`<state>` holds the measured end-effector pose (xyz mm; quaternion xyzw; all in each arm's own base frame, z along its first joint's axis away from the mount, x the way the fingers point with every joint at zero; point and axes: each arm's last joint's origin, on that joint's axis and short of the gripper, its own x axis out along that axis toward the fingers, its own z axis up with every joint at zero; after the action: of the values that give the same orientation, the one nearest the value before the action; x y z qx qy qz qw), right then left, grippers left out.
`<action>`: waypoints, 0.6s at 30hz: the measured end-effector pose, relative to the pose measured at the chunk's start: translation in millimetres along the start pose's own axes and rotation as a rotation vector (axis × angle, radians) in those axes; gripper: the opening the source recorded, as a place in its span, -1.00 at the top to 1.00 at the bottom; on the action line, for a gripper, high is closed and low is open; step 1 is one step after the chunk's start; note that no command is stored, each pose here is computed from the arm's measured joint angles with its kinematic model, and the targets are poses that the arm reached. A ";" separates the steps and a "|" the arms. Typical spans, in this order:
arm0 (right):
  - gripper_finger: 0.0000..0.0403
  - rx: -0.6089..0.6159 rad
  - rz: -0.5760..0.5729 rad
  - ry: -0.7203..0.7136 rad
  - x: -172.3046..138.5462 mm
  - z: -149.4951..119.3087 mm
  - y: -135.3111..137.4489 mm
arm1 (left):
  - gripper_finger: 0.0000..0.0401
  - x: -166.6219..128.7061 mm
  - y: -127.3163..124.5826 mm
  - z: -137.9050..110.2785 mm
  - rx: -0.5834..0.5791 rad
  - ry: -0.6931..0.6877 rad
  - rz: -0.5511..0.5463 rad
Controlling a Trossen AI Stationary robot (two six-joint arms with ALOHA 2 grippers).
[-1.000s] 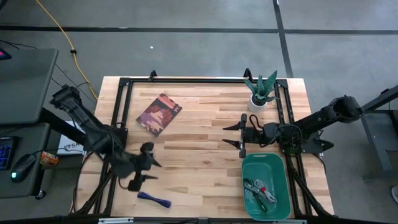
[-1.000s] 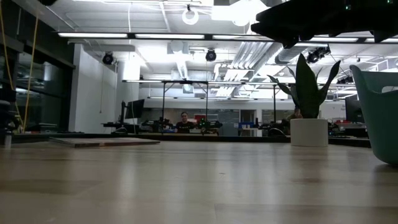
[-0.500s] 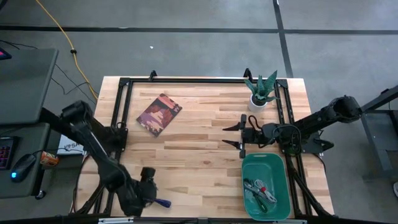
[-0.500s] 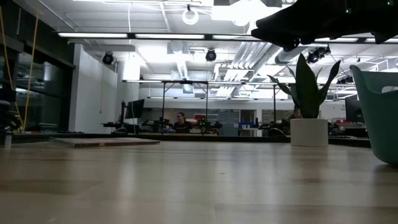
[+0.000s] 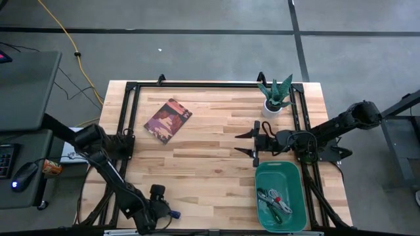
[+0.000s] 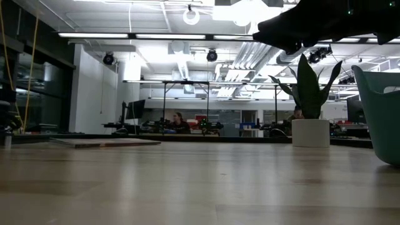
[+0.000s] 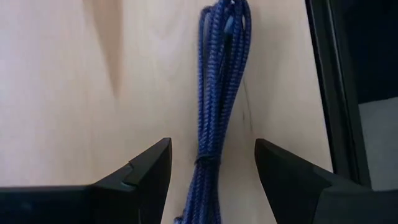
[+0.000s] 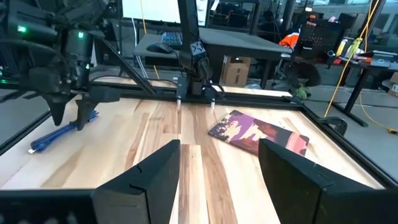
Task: Pick and place USB-C Cables
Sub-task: Put the black purple USB cable into the bin
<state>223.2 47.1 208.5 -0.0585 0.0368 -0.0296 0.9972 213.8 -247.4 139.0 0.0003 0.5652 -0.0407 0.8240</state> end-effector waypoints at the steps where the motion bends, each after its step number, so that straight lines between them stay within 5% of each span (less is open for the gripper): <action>1: -0.04 0.003 0.000 0.002 0.0 -0.2 0.0 | -0.04 3.0 -0.6 -0.6 0.000 0.007 -0.001; 10: -0.04 0.004 0.002 0.024 0.0 -2.4 0.3 | 0.02 10.8 0.9 -3.8 -0.010 0.043 0.036; 13: -0.04 0.004 0.003 0.022 0.0 -2.2 0.3 | 0.23 10.3 2.5 -5.4 -0.008 0.060 0.050; 18: -0.04 0.004 0.004 0.022 0.0 -2.2 0.3 | 0.85 7.3 7.6 -4.9 0.030 0.095 0.053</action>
<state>223.0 47.1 206.3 -0.0561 0.0476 -0.0281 0.9969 212.4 -240.2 130.0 0.0296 0.6029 -0.0274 0.7968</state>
